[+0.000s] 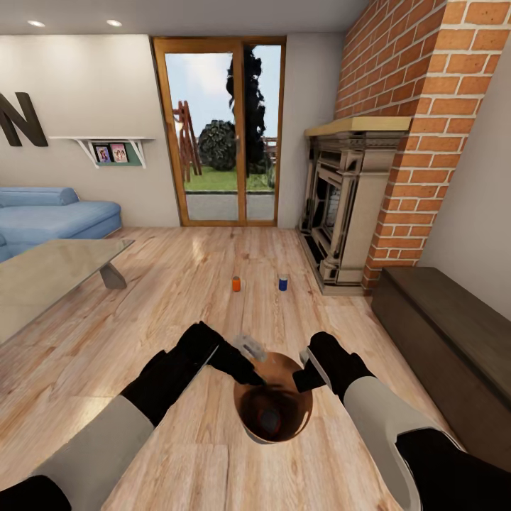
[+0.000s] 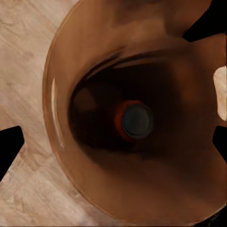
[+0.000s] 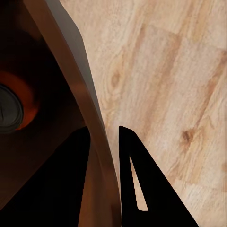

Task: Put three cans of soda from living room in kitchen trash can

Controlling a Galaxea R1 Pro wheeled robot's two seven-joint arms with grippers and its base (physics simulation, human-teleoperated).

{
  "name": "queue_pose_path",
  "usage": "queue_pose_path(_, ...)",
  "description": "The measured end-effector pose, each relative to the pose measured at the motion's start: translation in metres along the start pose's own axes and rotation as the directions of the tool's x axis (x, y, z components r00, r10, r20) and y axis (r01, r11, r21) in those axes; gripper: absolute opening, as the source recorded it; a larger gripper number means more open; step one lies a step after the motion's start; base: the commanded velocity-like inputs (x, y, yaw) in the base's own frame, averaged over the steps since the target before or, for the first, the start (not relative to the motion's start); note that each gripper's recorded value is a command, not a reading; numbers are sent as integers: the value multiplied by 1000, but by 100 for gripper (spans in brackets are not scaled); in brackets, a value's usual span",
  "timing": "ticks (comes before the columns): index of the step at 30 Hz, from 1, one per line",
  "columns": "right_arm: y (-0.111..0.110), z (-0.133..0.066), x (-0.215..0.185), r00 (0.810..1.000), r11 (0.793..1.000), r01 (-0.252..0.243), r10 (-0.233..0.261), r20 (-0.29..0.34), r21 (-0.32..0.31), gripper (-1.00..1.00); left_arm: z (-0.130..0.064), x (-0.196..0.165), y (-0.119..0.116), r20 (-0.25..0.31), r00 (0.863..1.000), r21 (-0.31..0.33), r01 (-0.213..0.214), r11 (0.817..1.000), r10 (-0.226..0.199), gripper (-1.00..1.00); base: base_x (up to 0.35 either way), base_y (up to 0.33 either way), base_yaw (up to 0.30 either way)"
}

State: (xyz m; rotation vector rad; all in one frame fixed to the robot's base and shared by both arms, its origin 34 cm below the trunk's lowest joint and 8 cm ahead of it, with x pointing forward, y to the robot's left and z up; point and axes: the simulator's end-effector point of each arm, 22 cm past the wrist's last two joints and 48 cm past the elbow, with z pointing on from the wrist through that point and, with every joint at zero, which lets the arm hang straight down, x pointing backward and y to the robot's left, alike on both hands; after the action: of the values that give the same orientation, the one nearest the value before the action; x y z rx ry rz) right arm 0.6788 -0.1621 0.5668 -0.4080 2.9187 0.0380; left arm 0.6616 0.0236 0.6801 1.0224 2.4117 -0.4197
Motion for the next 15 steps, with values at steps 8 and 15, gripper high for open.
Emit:
queue_pose_path(8, -1, 0, 0, 1000, 1000, -1, 1, -1, 1, -100, -33, -12, -3, 95, 994, 1, -59, 998, 59, 100, 0, 0, 0)
queue_pose_path(15, -3, 0, 1, 1000, 1000, -3, 3, -1, 2, -100, -66, -10, 24, 171, 985, -4, -8, 1000, 9, 100, 0, 0, 0)
